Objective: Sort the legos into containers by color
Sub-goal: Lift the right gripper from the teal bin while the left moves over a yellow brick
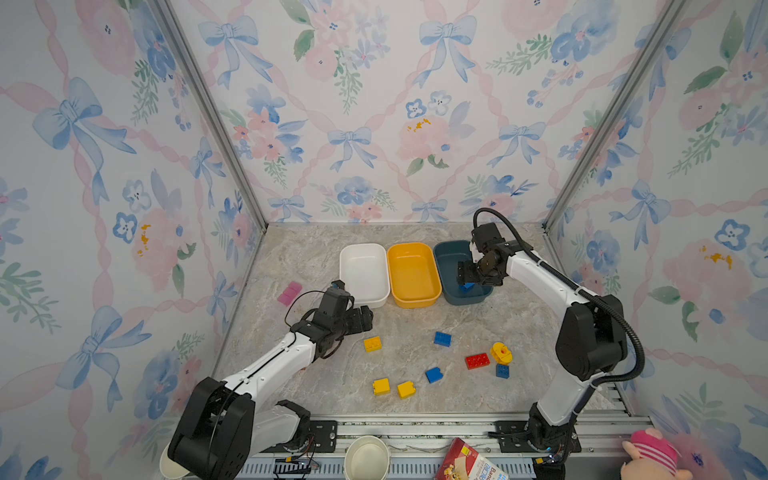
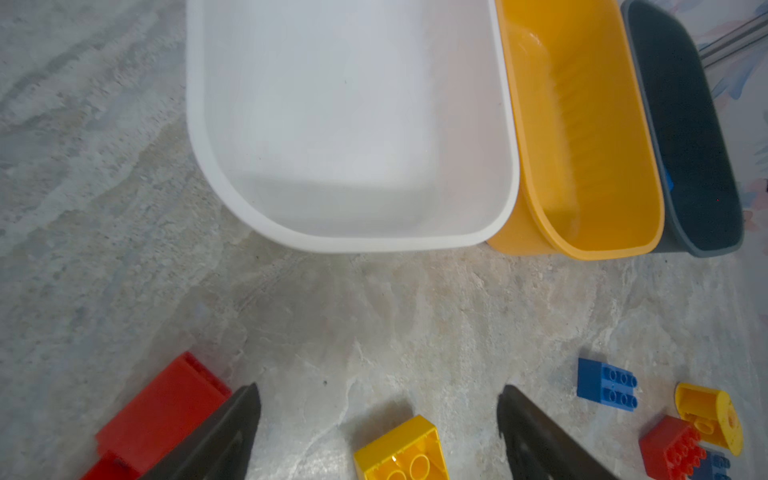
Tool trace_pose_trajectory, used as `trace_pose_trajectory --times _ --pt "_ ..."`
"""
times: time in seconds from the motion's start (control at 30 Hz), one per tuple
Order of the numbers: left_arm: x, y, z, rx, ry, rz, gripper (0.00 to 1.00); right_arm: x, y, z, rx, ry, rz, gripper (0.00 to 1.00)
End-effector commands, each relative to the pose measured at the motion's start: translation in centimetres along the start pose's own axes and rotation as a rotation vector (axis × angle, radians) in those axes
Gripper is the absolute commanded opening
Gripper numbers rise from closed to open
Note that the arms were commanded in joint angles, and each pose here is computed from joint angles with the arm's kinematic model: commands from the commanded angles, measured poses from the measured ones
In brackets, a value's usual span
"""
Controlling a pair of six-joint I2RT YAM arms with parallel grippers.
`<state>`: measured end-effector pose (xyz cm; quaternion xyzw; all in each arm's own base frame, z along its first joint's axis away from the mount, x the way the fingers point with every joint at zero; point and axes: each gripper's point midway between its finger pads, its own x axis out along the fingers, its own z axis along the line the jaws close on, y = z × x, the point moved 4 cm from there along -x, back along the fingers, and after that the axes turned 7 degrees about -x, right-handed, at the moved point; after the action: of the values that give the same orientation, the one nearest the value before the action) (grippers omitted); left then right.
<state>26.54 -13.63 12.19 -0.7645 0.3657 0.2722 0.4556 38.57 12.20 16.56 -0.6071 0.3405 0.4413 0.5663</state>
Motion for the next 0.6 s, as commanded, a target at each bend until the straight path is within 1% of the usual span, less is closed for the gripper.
trace_pose_trajectory --times 0.0,0.03,0.1,0.17,0.3,0.5,0.53,0.57 --pt "-0.3 1.8 0.4 -0.009 -0.123 0.074 0.90 -1.6 1.6 0.2 0.011 -0.008 0.014 0.88" --pt "-0.5 1.4 -0.4 -0.010 -0.119 0.069 0.90 -1.9 1.9 0.2 0.014 -0.011 0.013 0.89" --pt "-0.6 2.1 -0.8 -0.016 -0.136 0.095 0.89 -1.9 2.9 0.1 0.017 -0.009 0.022 0.92" --pt "-0.2 2.7 -1.0 -0.022 -0.146 0.127 0.87 -2.7 3.5 0.1 0.021 -0.010 0.006 0.93" --pt "0.8 3.6 -1.3 -0.014 -0.182 0.185 0.85 -2.8 4.7 0.0 0.034 -0.009 0.013 0.95" --pt "2.0 4.4 -2.0 0.024 -0.223 0.234 0.85 -3.2 5.3 0.1 0.043 -0.017 0.008 0.97" --pt "2.2 4.6 -2.0 0.029 -0.227 0.240 0.85 -3.3 5.4 0.0 0.045 -0.017 0.007 0.99" --pt "2.3 4.7 -2.2 0.031 -0.226 0.246 0.85 -3.4 5.4 0.0 0.046 -0.019 0.005 0.98"
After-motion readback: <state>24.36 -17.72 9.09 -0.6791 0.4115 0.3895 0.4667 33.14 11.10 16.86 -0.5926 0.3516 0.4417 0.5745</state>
